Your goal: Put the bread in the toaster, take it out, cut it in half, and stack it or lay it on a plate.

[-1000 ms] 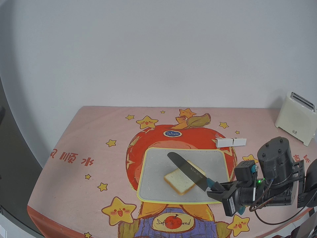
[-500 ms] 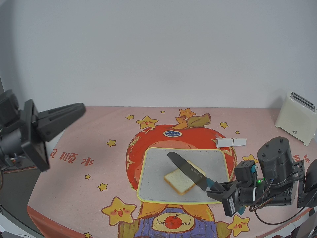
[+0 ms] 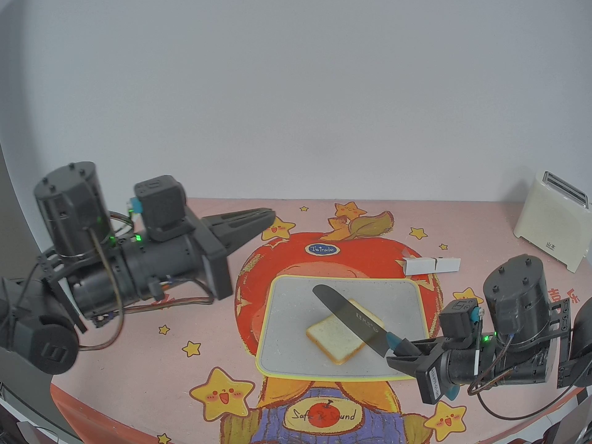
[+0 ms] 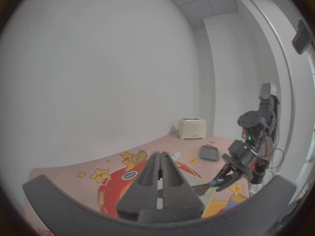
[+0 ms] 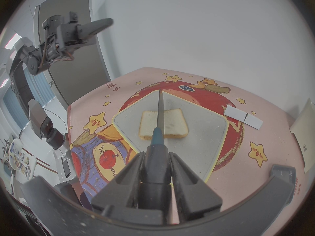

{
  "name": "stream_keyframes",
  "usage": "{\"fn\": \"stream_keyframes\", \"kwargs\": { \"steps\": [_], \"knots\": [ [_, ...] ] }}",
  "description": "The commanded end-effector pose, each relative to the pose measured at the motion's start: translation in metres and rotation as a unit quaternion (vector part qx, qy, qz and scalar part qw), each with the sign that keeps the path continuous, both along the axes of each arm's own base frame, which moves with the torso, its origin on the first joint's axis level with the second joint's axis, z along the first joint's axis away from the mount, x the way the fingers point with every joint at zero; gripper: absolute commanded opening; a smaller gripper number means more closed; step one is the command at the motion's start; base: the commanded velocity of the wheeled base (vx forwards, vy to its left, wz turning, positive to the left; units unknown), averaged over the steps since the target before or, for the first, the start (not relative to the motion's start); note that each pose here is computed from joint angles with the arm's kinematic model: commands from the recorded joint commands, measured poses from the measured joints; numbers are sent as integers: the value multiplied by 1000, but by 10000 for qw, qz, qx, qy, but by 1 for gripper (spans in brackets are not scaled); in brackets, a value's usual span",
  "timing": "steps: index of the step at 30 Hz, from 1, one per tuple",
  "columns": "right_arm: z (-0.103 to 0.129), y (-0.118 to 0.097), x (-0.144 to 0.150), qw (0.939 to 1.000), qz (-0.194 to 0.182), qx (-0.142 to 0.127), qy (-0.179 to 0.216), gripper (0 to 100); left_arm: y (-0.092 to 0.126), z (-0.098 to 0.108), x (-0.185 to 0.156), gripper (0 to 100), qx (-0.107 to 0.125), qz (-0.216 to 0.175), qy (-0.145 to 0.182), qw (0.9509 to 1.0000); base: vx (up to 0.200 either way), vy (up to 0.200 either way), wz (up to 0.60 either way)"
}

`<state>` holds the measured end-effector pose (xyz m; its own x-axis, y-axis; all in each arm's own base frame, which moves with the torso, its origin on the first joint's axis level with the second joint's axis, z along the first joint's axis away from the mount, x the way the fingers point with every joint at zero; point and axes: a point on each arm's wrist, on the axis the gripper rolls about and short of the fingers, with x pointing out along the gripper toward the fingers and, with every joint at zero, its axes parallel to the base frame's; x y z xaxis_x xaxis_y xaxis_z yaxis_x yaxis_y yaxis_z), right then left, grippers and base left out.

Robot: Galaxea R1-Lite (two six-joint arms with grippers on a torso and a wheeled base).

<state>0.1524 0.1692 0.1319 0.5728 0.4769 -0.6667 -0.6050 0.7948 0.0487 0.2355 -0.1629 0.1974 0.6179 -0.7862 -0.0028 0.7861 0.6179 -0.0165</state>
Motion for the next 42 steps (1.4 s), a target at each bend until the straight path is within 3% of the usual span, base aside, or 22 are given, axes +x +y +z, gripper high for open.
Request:
{"fn": "stream_keyframes", "kwargs": {
  "steps": [1, 5, 11, 15, 19, 28, 33, 42],
  "knots": [
    [0, 0, 0, 10000, 5, 3, -4, 0, -42, -42, 24, 0, 48, -98, 519, 9986, 0, 0, 0],
    [1, -1, -1, 10000, 5, 15, -14, 0, -50, -56, 35, 0, 61, -75, 695, 9975, 0, 0, 0],
    [-2, -3, -3, 10000, 5, -37, 32, 0, -59, -60, 35, 0, -259, -256, 657, 9972, 0, 0, 0],
    [-2, -3, -3, 10000, 0, -35, 23, 0, -59, -68, 33, 0, -224, -499, 819, 9951, 0, 0, 0],
    [-3, -3, -3, 10000, 0, -46, 33, 0, -64, -75, 38, 0, -284, -399, 856, 9951, 0, 0, 0],
    [-4, -2, -3, 10000, 13, -54, 47, 0, -69, -90, 25, 0, -71, -543, 1097, 9925, 0, 0, 0],
    [-4, -1, -3, 10000, 36, -55, 47, 0, -69, -90, 24, 0, -61, -550, 1109, 9923, 0, 0, 0],
    [-3, -1, -3, 10000, 36, -43, 37, 0, -69, -94, 25, 0, -20, -342, 1108, 9932, 0, 0, 0]
  ]
}}
